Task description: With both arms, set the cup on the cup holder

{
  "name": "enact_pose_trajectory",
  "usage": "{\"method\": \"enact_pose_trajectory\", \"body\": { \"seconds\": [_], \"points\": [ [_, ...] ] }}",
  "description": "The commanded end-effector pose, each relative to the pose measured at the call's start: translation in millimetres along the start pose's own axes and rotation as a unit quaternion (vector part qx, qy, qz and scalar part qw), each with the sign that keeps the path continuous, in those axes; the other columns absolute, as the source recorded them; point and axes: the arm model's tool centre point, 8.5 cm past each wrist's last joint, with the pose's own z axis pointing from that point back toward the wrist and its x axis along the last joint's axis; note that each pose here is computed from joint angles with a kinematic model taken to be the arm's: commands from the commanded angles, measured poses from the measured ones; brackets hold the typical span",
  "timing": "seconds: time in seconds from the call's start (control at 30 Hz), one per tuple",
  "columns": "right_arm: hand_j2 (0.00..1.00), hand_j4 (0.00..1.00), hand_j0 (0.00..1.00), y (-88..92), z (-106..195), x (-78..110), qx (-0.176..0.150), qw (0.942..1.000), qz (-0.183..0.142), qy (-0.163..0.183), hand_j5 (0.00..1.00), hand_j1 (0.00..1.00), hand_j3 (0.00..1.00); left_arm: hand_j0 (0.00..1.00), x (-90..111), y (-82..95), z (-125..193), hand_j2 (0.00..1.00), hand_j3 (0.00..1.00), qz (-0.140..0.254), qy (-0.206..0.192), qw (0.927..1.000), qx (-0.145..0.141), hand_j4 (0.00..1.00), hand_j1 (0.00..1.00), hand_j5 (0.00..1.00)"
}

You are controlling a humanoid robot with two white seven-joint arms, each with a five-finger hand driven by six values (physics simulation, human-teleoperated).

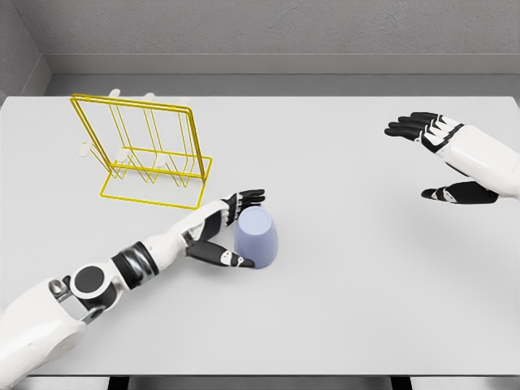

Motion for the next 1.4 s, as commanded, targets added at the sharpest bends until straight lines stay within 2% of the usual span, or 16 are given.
{"method": "enact_pose_trajectory", "body": {
  "seconds": [0.0,0.27,0.37,0.53,0.87,1.1,1.37],
  "points": [
    [1.0,1.0,1.0,-0.7,0.1,0.0,-0.002,1.0,-0.003,0.0,1.0,1.0,1.0,1.0,-0.4,-3.8,-2.5,1.0,1.0,0.003,-0.001,1.0,-0.004,1.0,1.0,1.0],
    [1.0,1.0,1.0,-0.7,0.1,0.0,-0.002,1.0,-0.003,0.0,1.0,1.0,1.0,0.99,1.8,-8.5,-8.3,0.99,0.99,0.007,-0.008,0.9999,-0.008,0.99,0.99,0.99],
    [1.0,1.0,1.0,-0.7,0.1,0.0,-0.002,1.0,-0.003,0.0,1.0,1.0,1.0,0.72,2.7,-7.3,-8.3,0.72,0.72,0.013,-0.013,0.9998,-0.004,0.72,0.72,0.72],
    [1.0,1.0,1.0,-1.0,0.0,0.5,-0.003,1.0,-0.003,-0.001,1.0,1.0,1.0,0.55,2.9,-5.0,-8.0,0.55,0.55,0.023,-0.015,0.9996,0.002,0.55,0.55,0.55],
    [1.0,1.0,1.0,-0.4,0.2,0.5,-0.002,1.0,-0.004,-0.001,1.0,1.0,1.0,0.55,4.1,-4.5,-7.4,0.55,0.55,0.026,-0.018,0.9995,0.003,0.55,0.55,0.55],
    [1.0,1.0,1.0,-0.4,0.2,0.5,-0.002,1.0,-0.004,-0.001,1.0,1.0,1.0,0.55,34.7,-6.8,-7.7,0.55,0.55,0.02,-0.059,0.998,-0.005,0.55,0.55,0.55],
    [1.0,1.0,1.0,-0.4,0.2,0.5,-0.002,1.0,-0.004,-0.001,1.0,1.0,1.0,0.55,61.0,3.2,3.3,0.55,0.55,-0.003,-0.084,0.9965,-0.002,0.55,0.55,0.55]
  ]
}}
